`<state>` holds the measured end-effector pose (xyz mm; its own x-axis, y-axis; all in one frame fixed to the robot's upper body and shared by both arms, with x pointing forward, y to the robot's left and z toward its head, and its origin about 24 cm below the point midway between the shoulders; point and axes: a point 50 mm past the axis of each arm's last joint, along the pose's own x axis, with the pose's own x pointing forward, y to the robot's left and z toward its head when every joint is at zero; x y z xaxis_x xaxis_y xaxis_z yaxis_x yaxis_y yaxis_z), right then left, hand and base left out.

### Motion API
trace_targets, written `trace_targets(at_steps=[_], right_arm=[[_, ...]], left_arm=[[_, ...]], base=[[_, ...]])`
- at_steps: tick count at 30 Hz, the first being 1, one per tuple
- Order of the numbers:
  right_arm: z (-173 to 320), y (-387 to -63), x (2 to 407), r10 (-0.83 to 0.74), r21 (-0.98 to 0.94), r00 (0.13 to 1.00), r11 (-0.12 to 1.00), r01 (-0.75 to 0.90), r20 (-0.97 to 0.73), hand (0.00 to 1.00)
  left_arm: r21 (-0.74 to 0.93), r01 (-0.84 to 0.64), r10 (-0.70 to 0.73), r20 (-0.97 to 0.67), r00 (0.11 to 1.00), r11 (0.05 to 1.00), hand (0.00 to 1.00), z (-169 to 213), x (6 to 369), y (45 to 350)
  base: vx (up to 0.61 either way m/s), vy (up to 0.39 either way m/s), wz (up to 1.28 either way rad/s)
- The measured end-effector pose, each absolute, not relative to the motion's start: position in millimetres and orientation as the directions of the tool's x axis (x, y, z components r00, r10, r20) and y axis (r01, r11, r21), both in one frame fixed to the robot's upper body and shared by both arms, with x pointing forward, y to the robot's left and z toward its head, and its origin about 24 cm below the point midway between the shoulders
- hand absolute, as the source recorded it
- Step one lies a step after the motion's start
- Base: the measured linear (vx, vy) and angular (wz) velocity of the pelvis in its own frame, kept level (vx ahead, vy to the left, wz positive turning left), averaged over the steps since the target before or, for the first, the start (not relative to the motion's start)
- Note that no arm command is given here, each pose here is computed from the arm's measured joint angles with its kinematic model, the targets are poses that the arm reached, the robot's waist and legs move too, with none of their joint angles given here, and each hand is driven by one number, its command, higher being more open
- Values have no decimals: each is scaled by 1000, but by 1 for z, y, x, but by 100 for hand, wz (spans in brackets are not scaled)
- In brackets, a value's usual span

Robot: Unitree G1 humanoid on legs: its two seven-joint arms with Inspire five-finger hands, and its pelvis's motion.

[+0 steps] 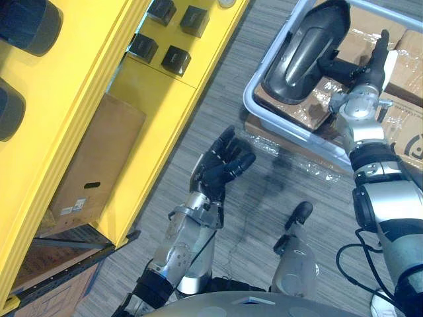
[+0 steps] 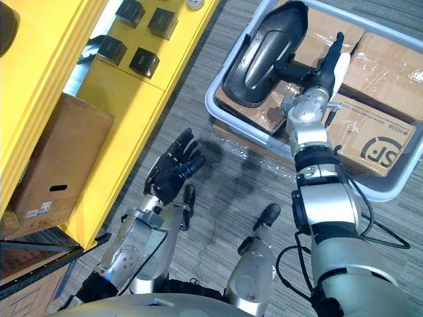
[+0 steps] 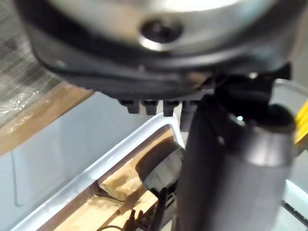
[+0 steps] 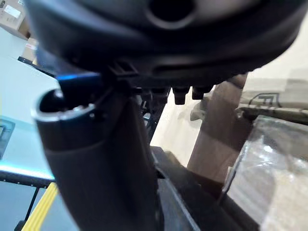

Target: Walk over and take three plastic housings, then place them on the shelf

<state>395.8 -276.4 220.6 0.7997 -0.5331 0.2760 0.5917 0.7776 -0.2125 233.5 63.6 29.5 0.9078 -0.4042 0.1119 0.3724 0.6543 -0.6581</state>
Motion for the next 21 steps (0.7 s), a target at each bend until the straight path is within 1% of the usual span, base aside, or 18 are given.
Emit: trace_targets(at_steps=[2,3,5,7,9,11,13,16,18,21], right_arm=[[225,-277,398,-518,-233,814,785,574,262,100],[224,-275,399,-507,-253,826,789,560,248,0],[225,-276,400,-510,-273,827,782,560,237,0],[229,-283,399,-533,-290,815,762,579,226,0],[232,-299,395,-569,-378,794,701,605,214,0],[232,-305,393,-592,-437,779,656,615,207,0],[229,-308,391,-619,-458,761,629,628,192,0],[222,-313,389,-659,-546,730,549,633,183,0],[214,-313,389,-675,-577,723,535,618,149,0],[215,-314,388,-682,-591,714,514,622,158,0]], left_arm=[[-658,372,-411,102,906,655,100,28,233,61],[-657,370,-413,98,906,656,100,27,234,61],[-657,367,-409,96,907,659,100,27,236,60],[-660,366,-406,99,908,657,100,27,236,59],[-655,375,-412,106,905,655,100,27,236,56],[-655,373,-416,99,904,657,100,25,236,55],[-656,364,-417,82,905,662,100,22,234,55],[-661,349,-413,63,908,665,100,18,231,54],[-663,337,-405,55,913,668,100,17,230,55],[-671,326,-396,52,917,666,100,16,230,57]], base=[[-37,-3,7],[-55,-12,10],[-51,-14,8],[-40,-6,2],[-45,-5,3],[-33,-8,4],[-26,-13,6],[-13,-13,8],[0,-4,3],[0,0,0]])
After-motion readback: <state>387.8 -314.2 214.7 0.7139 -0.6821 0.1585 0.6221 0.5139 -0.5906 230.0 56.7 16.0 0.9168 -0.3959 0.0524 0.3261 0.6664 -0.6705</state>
